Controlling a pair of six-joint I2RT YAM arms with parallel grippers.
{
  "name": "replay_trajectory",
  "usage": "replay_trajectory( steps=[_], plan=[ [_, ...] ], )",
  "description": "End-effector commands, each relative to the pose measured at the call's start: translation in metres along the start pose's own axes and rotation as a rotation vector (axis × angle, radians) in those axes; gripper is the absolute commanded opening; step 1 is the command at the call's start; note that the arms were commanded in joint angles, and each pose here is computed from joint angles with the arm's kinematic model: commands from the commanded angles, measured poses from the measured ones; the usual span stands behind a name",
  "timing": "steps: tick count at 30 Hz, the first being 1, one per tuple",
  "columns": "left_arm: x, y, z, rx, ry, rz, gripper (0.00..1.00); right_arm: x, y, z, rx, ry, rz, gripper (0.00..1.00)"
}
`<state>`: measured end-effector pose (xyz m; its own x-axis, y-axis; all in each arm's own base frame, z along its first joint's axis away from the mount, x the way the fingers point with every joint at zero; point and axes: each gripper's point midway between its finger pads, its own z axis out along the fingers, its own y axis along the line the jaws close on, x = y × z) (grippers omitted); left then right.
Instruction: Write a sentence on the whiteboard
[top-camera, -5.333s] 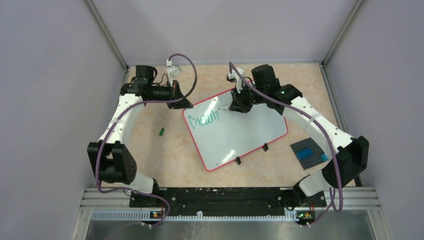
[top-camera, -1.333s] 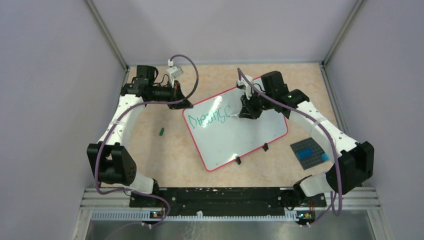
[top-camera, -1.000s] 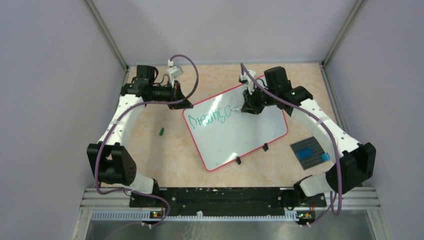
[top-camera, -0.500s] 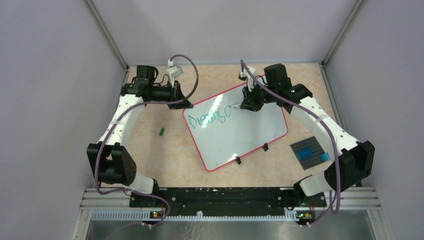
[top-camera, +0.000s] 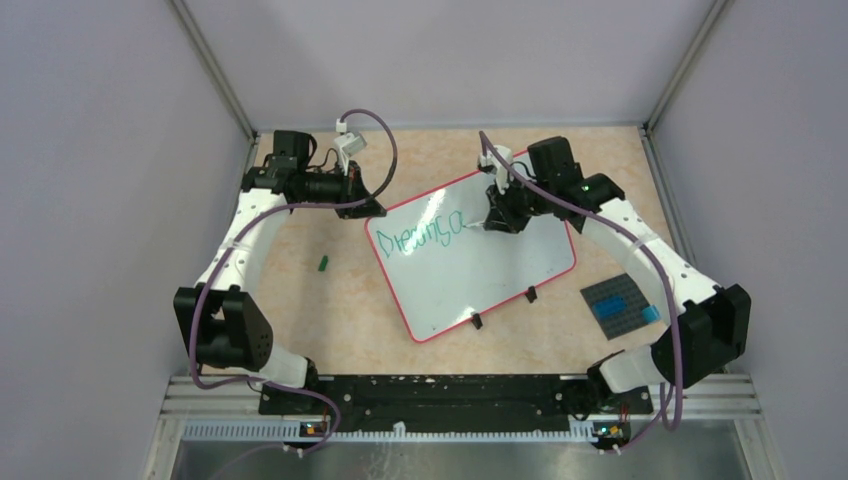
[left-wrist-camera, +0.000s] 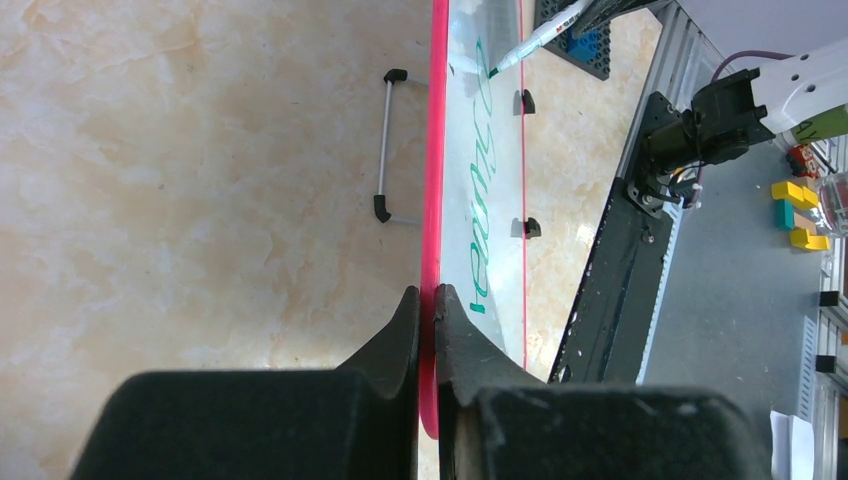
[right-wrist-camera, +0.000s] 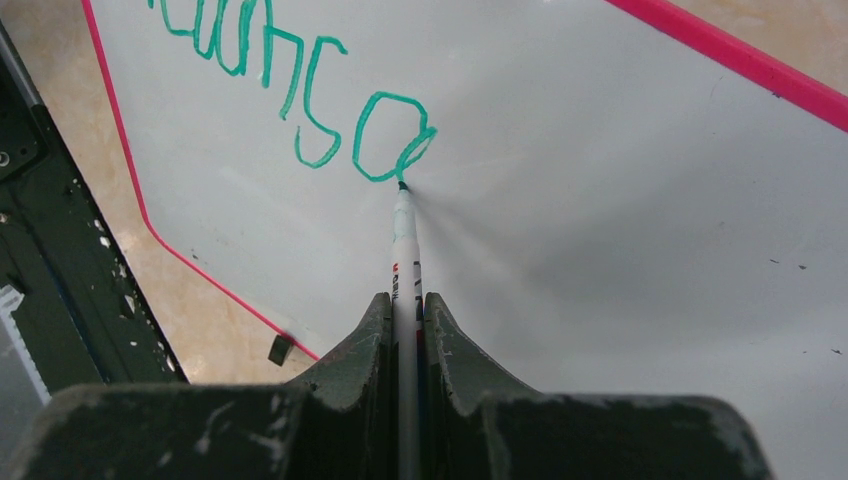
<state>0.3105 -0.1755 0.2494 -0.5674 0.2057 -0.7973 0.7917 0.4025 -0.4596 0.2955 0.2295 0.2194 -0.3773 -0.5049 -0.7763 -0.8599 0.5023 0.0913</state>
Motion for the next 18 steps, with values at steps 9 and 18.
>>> replay_trajectory(
  steps=[9, 18],
  plan=[
    [0.016, -0.016, 0.009, 0.04, 0.052, -0.031, 0.0, -0.04, -0.006, -0.033, 0.06, -0.09, -0.082, 0.0],
    [0.015, -0.016, 0.009, 0.041, 0.052, -0.028, 0.0, -0.047, -0.012, -0.023, 0.056, -0.102, -0.081, 0.0]
  ],
)
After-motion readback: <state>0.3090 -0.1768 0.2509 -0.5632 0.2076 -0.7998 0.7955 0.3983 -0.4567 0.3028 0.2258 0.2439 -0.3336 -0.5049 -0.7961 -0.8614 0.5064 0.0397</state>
